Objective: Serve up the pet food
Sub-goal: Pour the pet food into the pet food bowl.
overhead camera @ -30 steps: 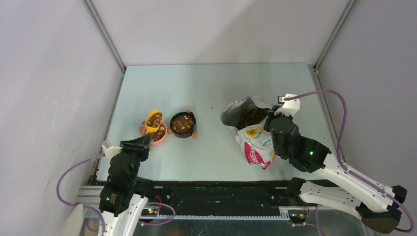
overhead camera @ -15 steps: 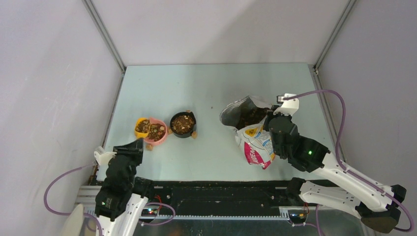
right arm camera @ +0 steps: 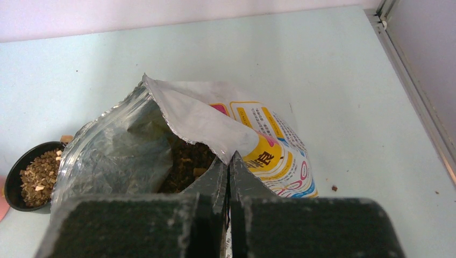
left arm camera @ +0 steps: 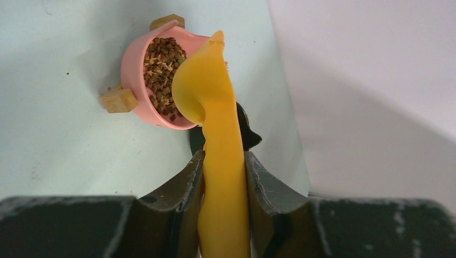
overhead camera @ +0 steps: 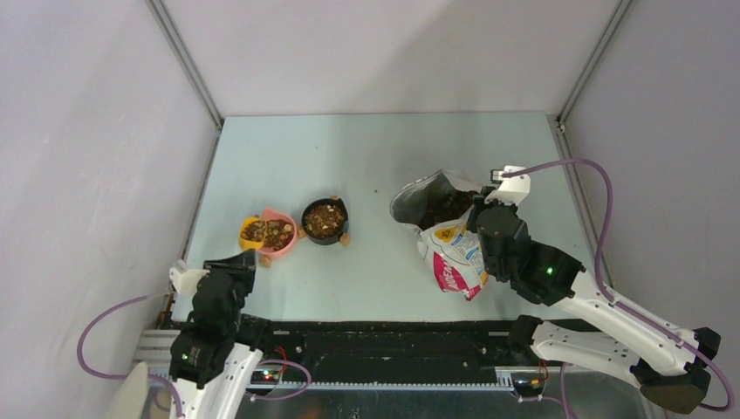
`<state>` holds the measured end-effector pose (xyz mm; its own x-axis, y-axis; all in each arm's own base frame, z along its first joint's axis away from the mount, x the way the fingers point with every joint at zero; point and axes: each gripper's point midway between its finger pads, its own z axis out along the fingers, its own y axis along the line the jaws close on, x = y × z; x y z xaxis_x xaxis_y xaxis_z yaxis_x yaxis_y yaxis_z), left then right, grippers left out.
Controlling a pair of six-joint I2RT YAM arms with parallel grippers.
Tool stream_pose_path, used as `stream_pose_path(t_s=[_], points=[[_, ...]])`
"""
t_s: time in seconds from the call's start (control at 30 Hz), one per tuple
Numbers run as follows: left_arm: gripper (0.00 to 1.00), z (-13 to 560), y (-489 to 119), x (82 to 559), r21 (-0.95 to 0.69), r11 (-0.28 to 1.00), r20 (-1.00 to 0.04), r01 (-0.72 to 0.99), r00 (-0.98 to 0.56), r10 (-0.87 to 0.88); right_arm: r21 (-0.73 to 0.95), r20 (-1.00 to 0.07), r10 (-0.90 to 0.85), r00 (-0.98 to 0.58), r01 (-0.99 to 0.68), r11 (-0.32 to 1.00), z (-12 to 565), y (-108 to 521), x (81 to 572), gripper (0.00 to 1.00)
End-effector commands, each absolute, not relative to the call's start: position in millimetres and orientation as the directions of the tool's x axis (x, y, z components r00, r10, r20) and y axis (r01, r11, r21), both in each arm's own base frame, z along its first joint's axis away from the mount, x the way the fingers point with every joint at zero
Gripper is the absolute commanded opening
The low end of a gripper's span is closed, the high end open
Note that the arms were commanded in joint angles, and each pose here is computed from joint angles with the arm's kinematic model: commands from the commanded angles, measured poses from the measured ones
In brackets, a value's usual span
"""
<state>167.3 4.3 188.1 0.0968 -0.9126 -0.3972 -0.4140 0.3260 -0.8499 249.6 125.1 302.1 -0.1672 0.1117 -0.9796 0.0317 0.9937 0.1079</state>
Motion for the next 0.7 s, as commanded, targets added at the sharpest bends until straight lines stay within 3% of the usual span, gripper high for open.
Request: stream_pose_path(t_s=[0.0,0.67], points=[[0.0,204.7,7.4,174.5,-0.853,0.33,-0.408,-0.405,0.122,-0.905,0.262,-0.963,0.264,-0.047,0.056,0.964,344.3,123.0,254.5,0.0],[0.0,189.5,0.1,186.5,-0.723,0.418,-0.491,-0.55,-0.015,-0.871,0.262,-0.963,0.264,-0.052,0.047,0.964,343.7,124.2,254.5,0.0]])
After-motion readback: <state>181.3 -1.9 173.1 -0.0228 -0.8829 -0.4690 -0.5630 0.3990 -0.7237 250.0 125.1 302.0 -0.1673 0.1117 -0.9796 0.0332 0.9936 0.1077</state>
